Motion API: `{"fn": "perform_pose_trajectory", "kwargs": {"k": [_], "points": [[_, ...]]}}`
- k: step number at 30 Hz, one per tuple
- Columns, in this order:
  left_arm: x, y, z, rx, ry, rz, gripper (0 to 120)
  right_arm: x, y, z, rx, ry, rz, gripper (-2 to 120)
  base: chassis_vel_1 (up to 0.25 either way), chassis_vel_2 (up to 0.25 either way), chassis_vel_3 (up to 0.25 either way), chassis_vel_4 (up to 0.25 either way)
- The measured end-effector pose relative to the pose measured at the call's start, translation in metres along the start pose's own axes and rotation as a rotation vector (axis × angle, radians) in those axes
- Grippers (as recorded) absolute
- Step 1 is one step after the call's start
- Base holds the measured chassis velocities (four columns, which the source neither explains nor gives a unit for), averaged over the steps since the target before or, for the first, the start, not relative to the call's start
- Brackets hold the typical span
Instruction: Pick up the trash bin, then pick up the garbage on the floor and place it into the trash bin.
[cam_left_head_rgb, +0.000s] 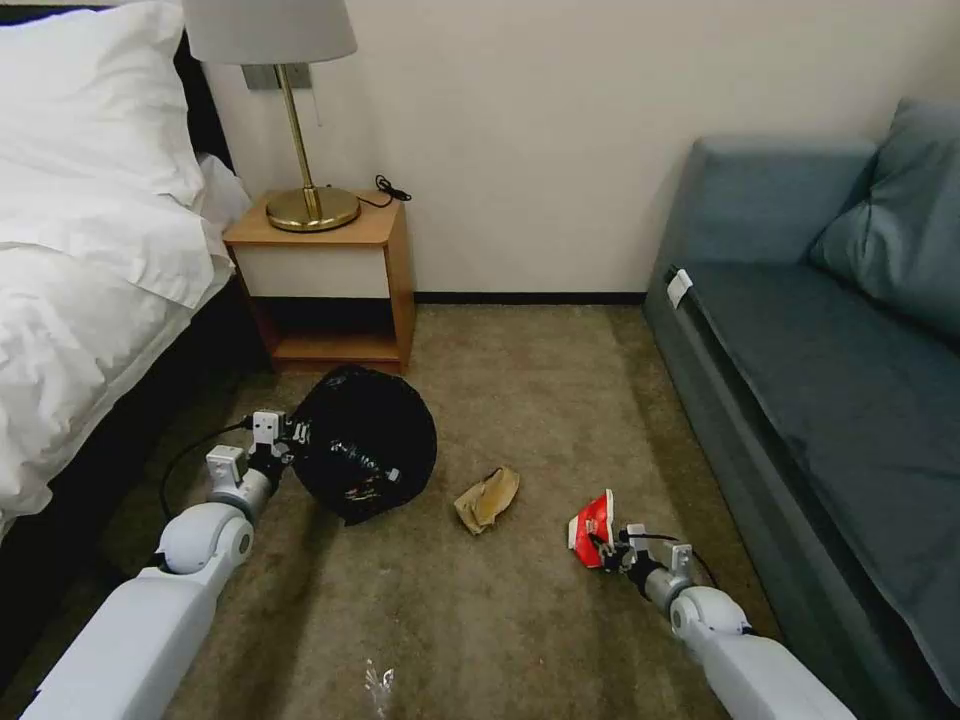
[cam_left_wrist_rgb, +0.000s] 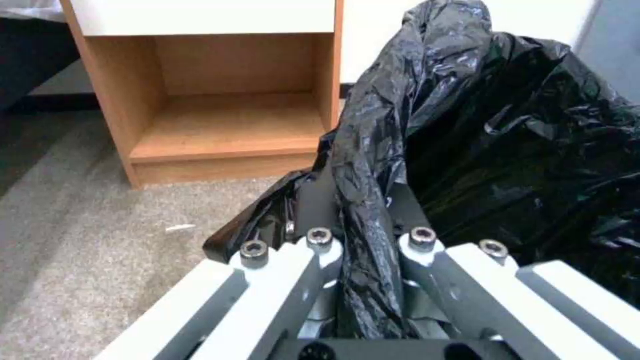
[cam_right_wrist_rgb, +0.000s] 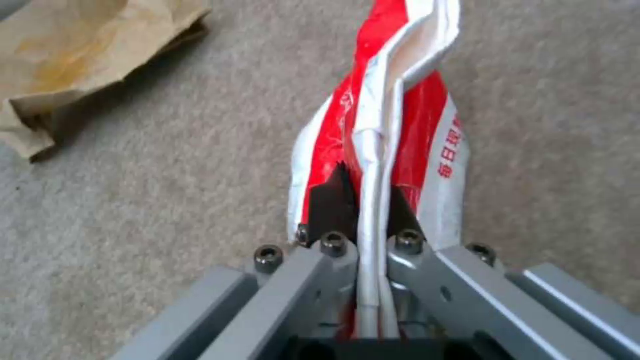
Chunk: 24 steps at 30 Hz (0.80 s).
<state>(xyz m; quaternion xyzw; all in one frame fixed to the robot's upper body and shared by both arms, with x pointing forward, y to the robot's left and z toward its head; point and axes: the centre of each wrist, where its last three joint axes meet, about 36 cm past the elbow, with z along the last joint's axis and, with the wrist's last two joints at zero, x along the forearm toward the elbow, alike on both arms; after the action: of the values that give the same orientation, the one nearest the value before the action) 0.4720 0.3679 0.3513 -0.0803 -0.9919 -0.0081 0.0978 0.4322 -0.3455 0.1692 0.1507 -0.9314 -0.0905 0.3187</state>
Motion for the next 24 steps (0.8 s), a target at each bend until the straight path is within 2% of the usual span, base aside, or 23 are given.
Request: {"fn": "perform_pose_trajectory", "kwargs": {"k": [7, 10, 12, 14, 16, 17, 18, 20, 21, 22, 24], "points": [[0.001, -0.005, 0.002, 0.003, -0.010, 0.005, 4, 0.007, -0.008, -0.014, 0.030, -0.042, -0.004, 0, 0.000, 0.000, 0.000, 0.000], [0.001, -0.006, 0.003, 0.005, -0.018, 0.007, 4, 0.006, -0.008, -0.026, 0.078, -0.088, -0.018, 0, 0.000, 0.000, 0.000, 0.000], [0.000, -0.010, 0.005, 0.009, -0.028, 0.017, 4, 0.004, -0.006, -0.048, 0.124, -0.135, -0.038, 0, 0.000, 0.000, 0.000, 0.000], [0.000, -0.011, 0.006, 0.011, -0.031, 0.022, 4, 0.003, -0.003, -0.057, 0.133, -0.153, -0.048, 0, 0.000, 0.000, 0.000, 0.000], [-0.003, -0.015, 0.008, 0.015, -0.038, 0.034, 4, -0.002, 0.011, -0.088, 0.133, -0.210, -0.092, 0, 0.000, 0.000, 0.000, 0.000], [-0.003, -0.015, 0.008, 0.015, -0.038, 0.034, 4, -0.002, 0.011, -0.088, 0.133, -0.210, -0.092, 0, 0.000, 0.000, 0.000, 0.000], [-0.005, -0.017, 0.009, 0.018, -0.040, 0.039, 4, -0.004, 0.024, -0.112, 0.116, -0.250, -0.128, 0, 0.000, 0.000, 0.000, 0.000], [-0.006, -0.019, 0.010, 0.020, -0.040, 0.042, 4, -0.004, 0.031, -0.121, 0.109, -0.267, -0.147, 0, 0.000, 0.000, 0.000, 0.000], [-0.009, -0.021, 0.010, 0.024, -0.042, 0.046, 4, -0.005, 0.047, -0.144, 0.093, -0.303, -0.193, 0, 0.000, 0.000, 0.000, 0.000], [-0.009, -0.021, 0.010, 0.024, -0.042, 0.046, 4, -0.005, 0.047, -0.144, 0.093, -0.303, -0.193, 0, 0.000, 0.000, 0.000, 0.000], [-0.014, -0.026, 0.010, 0.035, -0.048, 0.055, 4, -0.002, 0.081, -0.180, 0.060, -0.356, -0.288, 0, 0.000, 0.000, 0.000, 0.000]]}}
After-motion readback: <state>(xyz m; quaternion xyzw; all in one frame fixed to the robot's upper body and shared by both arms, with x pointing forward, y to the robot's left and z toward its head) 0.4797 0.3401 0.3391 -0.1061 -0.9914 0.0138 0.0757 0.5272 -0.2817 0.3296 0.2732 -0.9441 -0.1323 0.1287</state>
